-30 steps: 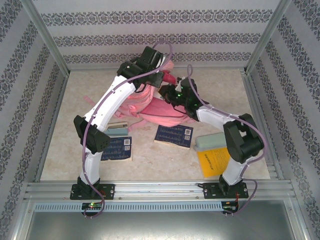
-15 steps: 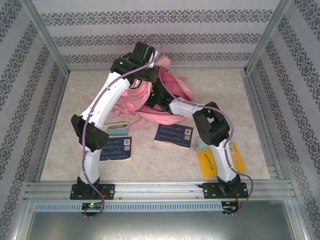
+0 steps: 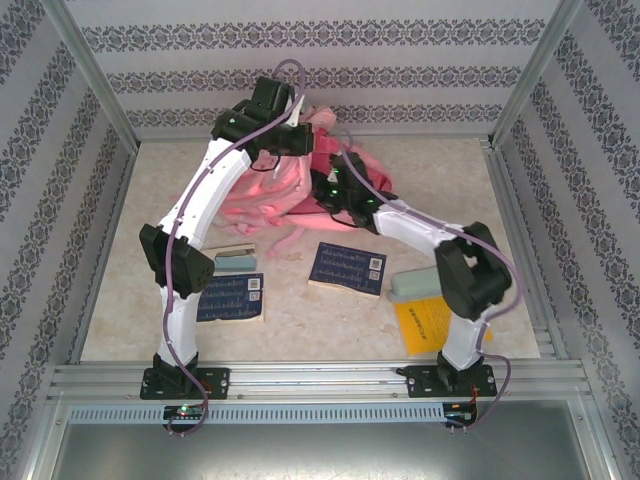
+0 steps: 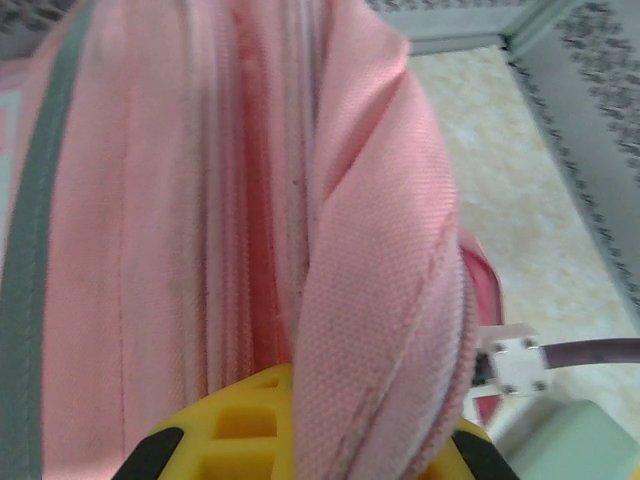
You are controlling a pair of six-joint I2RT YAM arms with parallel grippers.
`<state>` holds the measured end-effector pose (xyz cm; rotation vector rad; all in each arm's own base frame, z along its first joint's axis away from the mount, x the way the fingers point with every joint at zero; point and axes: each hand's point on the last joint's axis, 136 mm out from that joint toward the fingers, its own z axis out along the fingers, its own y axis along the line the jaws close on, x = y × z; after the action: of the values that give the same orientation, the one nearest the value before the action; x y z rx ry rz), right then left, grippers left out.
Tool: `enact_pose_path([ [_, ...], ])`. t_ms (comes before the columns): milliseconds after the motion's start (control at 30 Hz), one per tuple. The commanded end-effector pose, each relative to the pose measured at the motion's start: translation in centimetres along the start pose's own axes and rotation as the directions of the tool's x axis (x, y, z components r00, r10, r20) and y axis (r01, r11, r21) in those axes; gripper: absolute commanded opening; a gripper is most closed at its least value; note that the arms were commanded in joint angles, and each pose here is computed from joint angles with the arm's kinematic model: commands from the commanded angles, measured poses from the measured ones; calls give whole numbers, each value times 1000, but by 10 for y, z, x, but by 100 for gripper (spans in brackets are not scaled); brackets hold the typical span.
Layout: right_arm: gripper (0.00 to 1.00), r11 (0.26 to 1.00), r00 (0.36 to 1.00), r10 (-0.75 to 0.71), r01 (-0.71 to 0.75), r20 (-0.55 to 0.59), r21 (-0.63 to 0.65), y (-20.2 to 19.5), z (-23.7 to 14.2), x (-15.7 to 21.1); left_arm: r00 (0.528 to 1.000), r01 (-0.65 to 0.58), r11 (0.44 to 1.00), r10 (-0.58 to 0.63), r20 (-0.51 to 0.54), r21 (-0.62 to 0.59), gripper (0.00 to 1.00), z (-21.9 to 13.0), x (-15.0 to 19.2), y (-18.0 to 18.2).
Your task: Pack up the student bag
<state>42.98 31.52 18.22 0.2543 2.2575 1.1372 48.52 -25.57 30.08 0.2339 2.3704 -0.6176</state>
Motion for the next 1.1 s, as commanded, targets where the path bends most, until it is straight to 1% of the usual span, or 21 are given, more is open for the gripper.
enact_pose_path([
  [0, 79, 987, 988, -148, 150, 41, -54, 6, -41, 5, 993, 24, 999, -29, 116, 46, 0, -3, -27, 0],
  [67, 77, 970, 972, -230, 233, 48, -65, 1, -54, 13, 994, 48, 995, -56, 97, 86, 0, 3, -20, -4],
  [133, 74, 927, 929, -369, 371, 38, -51, -3, -65, 25, 993, 70, 991, -80, 82, 117, 0, 6, -14, -7],
  [200, 73, 896, 896, -438, 441, 70, -43, -7, -74, 30, 993, 80, 987, -92, 80, 140, 0, 10, -9, -8],
  [300, 72, 892, 892, -442, 449, 99, -61, -13, -84, 29, 992, 86, 983, -99, 75, 164, 0, 13, -5, -8],
  [367, 74, 888, 884, -458, 459, 95, 8, -25, -88, 28, 992, 90, 981, -104, 74, 169, 0, 14, -5, -6],
  [400, 76, 892, 888, -451, 449, 90, 43, -33, -89, 27, 991, 92, 980, -107, 78, 174, 0, 13, -7, -6],
  [433, 77, 901, 898, -433, 430, 75, 47, -39, -89, 28, 991, 92, 979, -108, 81, 181, 0, 12, -8, -6],
  [500, 78, 922, 921, -388, 387, 43, 18, -43, -85, 32, 991, 84, 978, -103, 90, 192, 0, 11, -13, -7],
  [600, 78, 926, 926, -378, 378, 24, 7, -37, -76, 42, 991, 71, 979, -92, 101, 190, 0, 9, -20, -7],
  [700, 77, 909, 907, -418, 417, 55, 24, -26, -75, 46, 992, 54, 983, -74, 104, 176, 0, 7, -24, -6],
  [767, 77, 880, 877, -474, 473, 74, 29, -16, -80, 46, 993, 54, 983, -72, 98, 173, 0, 8, -23, -5],
  [800, 76, 858, 855, -513, 513, 76, 31, -13, -82, 47, 993, 61, 983, -78, 92, 175, 0, 8, -21, -3],
  [833, 76, 819, 816, -572, 573, 80, 21, -8, -84, 51, 993, 71, 981, -87, 83, 179, 0, 10, -19, -3],
  [900, 75, 713, 714, -696, 700, 75, -41, 7, -86, 66, 991, 103, 976, -117, 61, 193, 0, 15, -11, -3],
  [933, 75, 633, 639, -766, 769, 70, -95, 16, -85, 80, 989, 127, 971, -139, 50, 204, 0, 19, -6, -2],
  [967, 75, 528, 540, -840, 837, 58, -140, 23, -83, 97, 986, 149, 964, -161, 36, 220, 0, 21, -1, -4],
  [1033, 75, 364, 378, -925, 906, 26, -216, 32, -73, 128, 980, 189, 949, -199, 15, 252, 0, 25, 7, -5],
  [1067, 75, 312, 324, -946, 915, 9, -256, 32, -66, 142, 977, 201, 943, -211, 7, 266, 0, 27, 11, -5],
])
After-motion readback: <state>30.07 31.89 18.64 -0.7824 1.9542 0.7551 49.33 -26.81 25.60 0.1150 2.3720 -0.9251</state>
